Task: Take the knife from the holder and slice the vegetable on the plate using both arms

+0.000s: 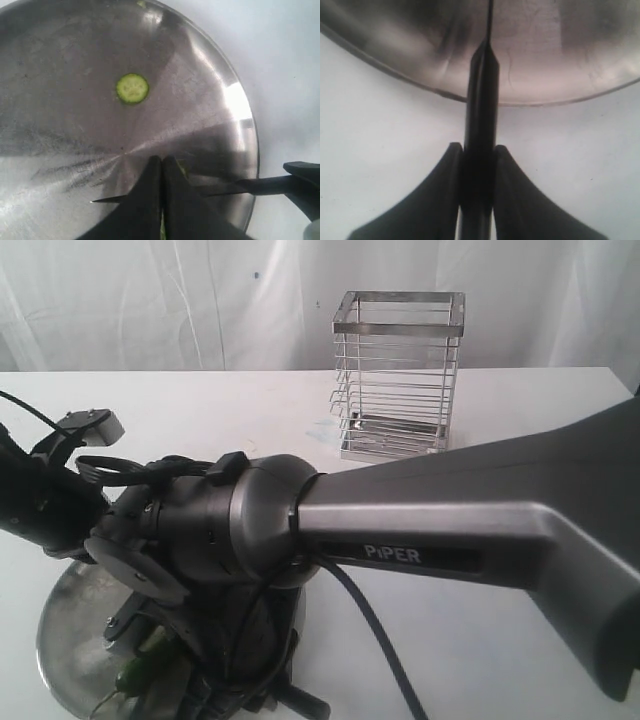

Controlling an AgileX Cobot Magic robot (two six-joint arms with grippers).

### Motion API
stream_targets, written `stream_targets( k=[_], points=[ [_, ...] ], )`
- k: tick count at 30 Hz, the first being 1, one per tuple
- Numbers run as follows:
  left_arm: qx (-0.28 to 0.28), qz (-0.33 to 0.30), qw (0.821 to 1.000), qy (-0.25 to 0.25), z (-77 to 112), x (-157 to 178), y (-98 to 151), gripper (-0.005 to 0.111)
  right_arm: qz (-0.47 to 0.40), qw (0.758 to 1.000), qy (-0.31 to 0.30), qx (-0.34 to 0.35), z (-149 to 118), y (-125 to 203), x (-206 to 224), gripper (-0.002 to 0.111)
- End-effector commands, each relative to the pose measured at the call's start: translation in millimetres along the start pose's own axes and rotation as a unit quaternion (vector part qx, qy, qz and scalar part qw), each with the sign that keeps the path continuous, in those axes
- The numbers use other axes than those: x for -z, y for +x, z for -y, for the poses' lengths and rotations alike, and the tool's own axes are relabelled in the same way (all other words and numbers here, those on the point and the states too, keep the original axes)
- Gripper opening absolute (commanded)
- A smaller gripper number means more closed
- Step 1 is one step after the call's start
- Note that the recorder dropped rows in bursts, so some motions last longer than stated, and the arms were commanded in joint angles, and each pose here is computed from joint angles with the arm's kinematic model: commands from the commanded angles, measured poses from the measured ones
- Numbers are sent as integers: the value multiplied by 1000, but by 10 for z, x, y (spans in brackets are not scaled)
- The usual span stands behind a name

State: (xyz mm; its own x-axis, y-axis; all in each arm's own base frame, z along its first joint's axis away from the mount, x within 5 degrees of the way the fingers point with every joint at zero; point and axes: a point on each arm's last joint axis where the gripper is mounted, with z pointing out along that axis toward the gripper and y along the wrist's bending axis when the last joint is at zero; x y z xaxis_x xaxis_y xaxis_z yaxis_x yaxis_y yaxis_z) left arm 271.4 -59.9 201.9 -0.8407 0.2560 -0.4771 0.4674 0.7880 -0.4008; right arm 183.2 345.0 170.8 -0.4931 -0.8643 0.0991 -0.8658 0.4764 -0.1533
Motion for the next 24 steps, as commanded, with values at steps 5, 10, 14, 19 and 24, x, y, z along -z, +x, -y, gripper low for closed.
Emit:
stream_targets(
  k=[5, 10, 14, 19, 24],
  points=[
    [-6, -3, 1000, 16, 53, 55, 4, 0, -20, 1000, -20, -3, -37, 92, -44, 0],
    [-5, -9, 1000, 27, 72, 56, 15, 0, -46, 998, -32, -6, -74, 181, -157, 0],
    [-5, -10, 1000, 28, 74, 56, 16, 0, -47, 998, -32, -5, -75, 184, -162, 0],
    [-5, -10, 1000, 28, 74, 56, 16, 0, -38, 999, -31, -3, -61, 197, -99, 0],
    [0, -10, 999, 36, 88, 57, 17, 0, -19, 1000, -9, 4, 1, 220, 19, 0]
  ],
)
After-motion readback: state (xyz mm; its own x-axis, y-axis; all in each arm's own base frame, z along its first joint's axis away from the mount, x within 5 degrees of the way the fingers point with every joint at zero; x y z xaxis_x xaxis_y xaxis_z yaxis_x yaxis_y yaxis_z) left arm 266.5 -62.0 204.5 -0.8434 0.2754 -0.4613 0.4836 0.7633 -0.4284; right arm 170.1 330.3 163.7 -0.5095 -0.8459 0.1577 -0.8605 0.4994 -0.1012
